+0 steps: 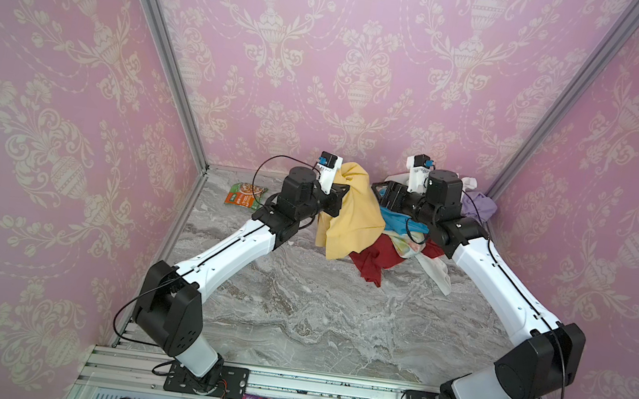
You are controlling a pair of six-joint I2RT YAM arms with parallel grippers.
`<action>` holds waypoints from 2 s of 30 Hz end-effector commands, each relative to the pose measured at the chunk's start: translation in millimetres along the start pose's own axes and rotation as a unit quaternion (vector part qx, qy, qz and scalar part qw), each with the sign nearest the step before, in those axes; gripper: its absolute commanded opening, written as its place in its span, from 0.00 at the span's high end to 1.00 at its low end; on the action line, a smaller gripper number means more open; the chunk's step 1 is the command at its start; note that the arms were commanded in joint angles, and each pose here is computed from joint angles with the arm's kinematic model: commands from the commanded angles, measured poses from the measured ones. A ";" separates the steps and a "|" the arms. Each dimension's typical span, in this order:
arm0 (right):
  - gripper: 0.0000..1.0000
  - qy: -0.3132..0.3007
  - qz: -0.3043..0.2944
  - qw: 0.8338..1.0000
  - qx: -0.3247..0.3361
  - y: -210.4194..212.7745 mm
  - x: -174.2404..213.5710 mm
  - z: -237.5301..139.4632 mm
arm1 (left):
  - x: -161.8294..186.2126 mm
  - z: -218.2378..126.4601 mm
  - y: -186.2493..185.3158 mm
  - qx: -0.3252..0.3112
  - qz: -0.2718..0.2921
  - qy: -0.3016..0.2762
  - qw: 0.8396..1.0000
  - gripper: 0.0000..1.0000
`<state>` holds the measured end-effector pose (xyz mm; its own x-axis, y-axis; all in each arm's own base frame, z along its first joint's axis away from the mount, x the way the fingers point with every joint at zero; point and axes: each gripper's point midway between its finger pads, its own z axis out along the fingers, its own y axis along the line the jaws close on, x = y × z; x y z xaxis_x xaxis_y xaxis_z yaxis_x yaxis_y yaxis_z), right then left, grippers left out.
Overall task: Pick out a specific cloth from the pile
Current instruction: 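Pull the yellow cloth from the pile with the left gripper while the right releases, then lower the yellow cloth onto the table nearer the robot with the left gripper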
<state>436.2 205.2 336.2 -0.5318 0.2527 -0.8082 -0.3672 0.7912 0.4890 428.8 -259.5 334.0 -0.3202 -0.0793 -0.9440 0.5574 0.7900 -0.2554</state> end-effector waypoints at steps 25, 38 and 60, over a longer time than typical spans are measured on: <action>0.12 0.017 -0.112 0.993 -0.032 -21.3 77.4 -31.1 | 71.9 -267.6 164.4 -0.506 -0.075 0.083 0.855 1.00; 0.13 0.034 -0.108 0.993 -0.023 -32.3 93.8 -26.7 | 146.6 -248.2 191.0 -0.535 -0.179 0.138 0.814 1.00; 0.13 0.069 -0.068 0.995 0.031 -71.8 144.3 -28.9 | 297.2 -224.7 195.5 -0.507 -0.433 0.206 0.716 0.99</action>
<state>363.6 176.2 186.3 -0.6047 0.0349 -0.7957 -0.4188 0.8358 0.3550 270.8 14.6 61.1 -0.5431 -0.7436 -0.3900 -0.7397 0.6435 -0.1969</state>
